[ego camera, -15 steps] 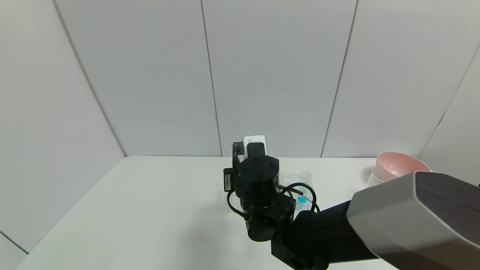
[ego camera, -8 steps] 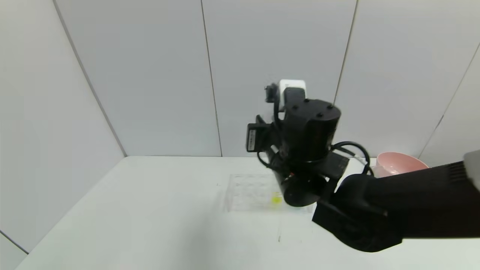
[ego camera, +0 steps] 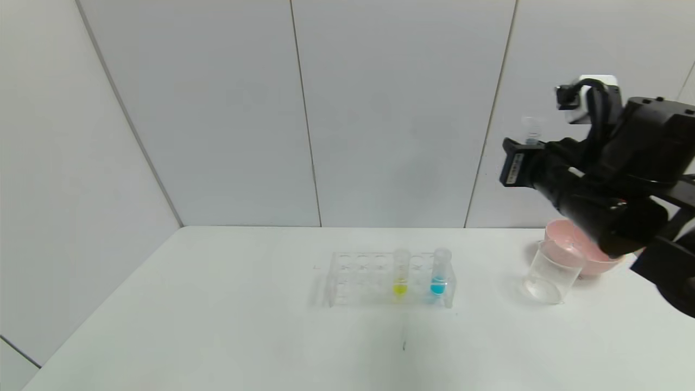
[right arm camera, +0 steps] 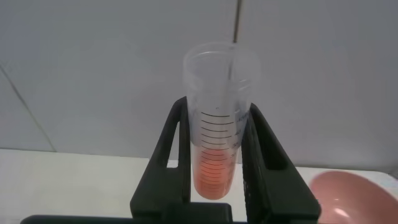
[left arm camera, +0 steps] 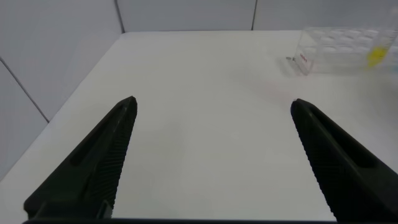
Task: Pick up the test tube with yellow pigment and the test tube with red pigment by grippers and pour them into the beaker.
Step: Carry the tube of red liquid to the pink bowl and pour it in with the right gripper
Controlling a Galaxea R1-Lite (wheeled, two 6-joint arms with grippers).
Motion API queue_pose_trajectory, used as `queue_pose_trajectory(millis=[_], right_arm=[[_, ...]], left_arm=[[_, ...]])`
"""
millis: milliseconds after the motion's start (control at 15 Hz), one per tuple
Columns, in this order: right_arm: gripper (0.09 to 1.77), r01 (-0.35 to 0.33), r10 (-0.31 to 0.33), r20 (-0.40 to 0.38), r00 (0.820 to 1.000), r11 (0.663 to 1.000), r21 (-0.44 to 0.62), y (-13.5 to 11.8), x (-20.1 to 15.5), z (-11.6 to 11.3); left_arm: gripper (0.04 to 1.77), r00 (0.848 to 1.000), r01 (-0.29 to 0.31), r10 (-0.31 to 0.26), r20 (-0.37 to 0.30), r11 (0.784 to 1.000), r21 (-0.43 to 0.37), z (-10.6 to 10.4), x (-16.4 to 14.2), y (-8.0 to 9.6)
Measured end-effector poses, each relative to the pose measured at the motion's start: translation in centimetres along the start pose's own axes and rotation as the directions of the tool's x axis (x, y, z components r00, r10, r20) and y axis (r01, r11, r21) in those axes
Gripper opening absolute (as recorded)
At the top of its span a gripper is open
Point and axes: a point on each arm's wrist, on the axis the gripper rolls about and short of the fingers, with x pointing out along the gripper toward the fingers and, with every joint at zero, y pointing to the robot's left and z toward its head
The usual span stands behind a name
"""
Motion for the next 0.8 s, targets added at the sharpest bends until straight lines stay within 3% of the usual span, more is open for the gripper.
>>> queue_pose_trajectory(millis=[333,533,667,800], right_arm=[[0.53,0.009,-0.014,-0.057,0.998,0.996,-0.093,-10.9,-1.5,-1.6],[0.53,-0.044,0.031,-0.070,0.997,0.982,-0.186,-17.1,-2.5,-2.6],[0.53,-0.085,0.062,-0.088,0.994,0.953,-0.289,-21.0,-3.3,-3.5],[0.53,-0.113,0.066,-0.125,0.990,0.901,-0.418,-23.6,-3.6,-4.9]], left_arm=[[1.76,1.000,0.000,0.000,0.000,1.000,0.000,0.0,0.0,0.0],[1.76,1.000,0.000,0.000,0.000,1.000,0.000,0.0,0.0,0.0],[1.76,1.000,0.000,0.000,0.000,1.000,0.000,0.0,0.0,0.0],[1.76,1.000,0.000,0.000,0.000,1.000,0.000,0.0,0.0,0.0]])
